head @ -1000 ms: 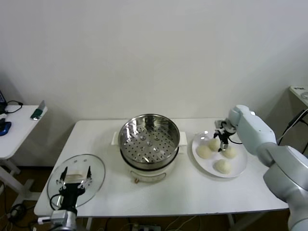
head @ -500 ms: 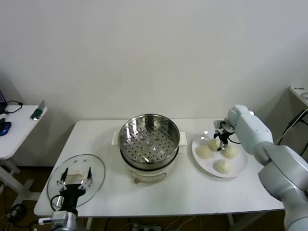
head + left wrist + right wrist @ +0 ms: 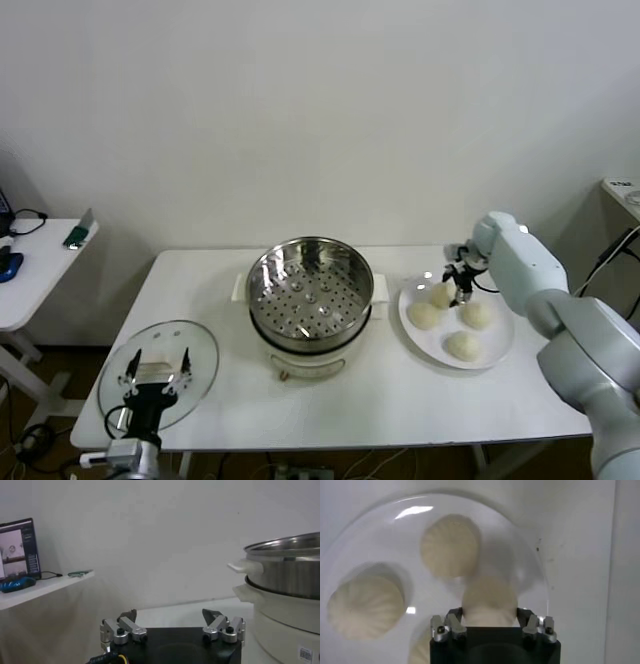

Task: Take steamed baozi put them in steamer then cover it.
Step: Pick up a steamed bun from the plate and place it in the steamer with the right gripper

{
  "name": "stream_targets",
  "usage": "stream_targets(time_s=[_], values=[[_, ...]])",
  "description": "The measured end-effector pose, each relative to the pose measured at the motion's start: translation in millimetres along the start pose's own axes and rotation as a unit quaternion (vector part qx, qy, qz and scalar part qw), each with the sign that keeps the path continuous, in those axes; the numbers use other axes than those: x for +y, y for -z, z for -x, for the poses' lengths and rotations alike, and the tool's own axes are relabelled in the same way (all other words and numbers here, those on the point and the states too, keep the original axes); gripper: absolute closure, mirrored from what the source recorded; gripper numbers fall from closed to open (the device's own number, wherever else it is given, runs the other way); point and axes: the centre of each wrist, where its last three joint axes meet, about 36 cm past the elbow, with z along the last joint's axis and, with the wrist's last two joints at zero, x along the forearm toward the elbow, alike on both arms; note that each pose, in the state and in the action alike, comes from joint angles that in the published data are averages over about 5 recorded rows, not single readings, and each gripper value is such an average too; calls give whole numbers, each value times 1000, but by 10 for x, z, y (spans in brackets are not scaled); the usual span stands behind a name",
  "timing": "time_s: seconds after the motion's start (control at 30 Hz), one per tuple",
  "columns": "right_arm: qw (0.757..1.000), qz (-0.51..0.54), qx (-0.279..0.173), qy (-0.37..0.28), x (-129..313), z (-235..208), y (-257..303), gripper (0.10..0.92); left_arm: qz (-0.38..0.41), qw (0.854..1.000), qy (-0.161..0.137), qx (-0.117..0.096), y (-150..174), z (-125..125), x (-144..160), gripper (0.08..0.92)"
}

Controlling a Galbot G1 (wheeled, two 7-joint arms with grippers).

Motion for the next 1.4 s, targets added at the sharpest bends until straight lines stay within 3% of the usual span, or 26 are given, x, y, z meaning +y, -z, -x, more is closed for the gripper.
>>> stream_targets(time_s=[0.4, 0.77, 1.03, 1.4], values=[[995, -88, -25, -38, -455, -928, 451, 327, 0, 1000, 1, 0, 12, -89, 22, 177], [967, -237, -67, -67, -899, -1911, 1706, 327, 0, 1000, -1, 4, -6, -152, 29, 177], [925, -371, -68, -56, -887, -2125, 2769, 324, 1, 1000, 0, 6, -17, -185, 69, 177], [831, -555, -5, -35, -614, -1695, 3760, 318, 3, 1000, 3, 9, -18, -201, 160, 177]])
